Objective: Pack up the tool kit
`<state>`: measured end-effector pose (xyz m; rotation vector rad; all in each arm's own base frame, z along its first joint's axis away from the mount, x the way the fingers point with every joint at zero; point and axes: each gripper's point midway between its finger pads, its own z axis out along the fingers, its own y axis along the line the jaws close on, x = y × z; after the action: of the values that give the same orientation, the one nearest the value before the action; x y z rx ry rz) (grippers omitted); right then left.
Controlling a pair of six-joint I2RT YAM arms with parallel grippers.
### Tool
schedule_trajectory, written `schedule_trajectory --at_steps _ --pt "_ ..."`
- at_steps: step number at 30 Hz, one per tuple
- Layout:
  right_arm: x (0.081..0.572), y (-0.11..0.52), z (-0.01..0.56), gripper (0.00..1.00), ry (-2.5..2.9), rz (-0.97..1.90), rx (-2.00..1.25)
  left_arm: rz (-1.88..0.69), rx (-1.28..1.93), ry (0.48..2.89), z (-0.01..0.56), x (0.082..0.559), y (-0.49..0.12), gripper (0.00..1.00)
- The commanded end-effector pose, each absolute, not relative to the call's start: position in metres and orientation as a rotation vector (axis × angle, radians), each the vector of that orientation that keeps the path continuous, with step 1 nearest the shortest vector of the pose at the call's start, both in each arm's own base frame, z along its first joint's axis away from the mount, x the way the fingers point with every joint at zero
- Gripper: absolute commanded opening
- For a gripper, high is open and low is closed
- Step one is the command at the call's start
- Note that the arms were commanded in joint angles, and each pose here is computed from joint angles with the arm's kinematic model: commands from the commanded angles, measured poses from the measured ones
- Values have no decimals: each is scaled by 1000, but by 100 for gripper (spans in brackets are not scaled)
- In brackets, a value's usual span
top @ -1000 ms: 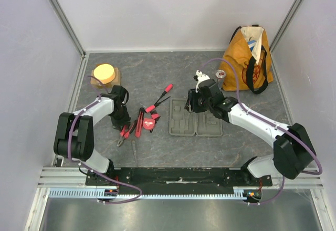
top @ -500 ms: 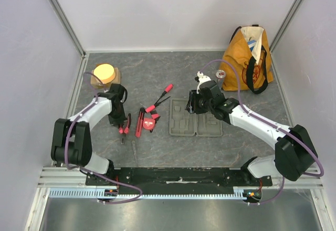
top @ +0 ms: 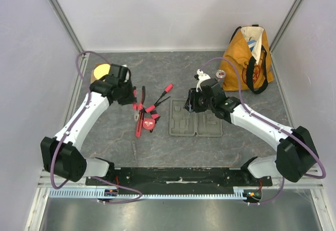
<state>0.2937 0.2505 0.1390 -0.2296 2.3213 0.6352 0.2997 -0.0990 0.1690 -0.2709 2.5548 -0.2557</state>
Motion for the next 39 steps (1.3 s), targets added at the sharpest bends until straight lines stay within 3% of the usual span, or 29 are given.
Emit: schedule_trajectory --at_steps 1,9,14,22,31,39 --pt "294 276 201 47 2165 810 -307 -492 -205 2525 189 311 -167 2" --pt "282 284 225 42 2097 925 -328 -578 -153 2594 159 322 -241 2" --pt "284 287 214 29 2133 925 -309 -619 -107 2606 154 326 -272 2" --pt "297 302 179 17 2212 926 -280 -702 -47 2637 149 321 -300 2" --pt "306 304 165 14 2223 896 -267 -764 -4 2652 142 318 -314 2" --pt "310 269 150 17 2268 694 -121 -509 -116 2679 108 335 -302 2"
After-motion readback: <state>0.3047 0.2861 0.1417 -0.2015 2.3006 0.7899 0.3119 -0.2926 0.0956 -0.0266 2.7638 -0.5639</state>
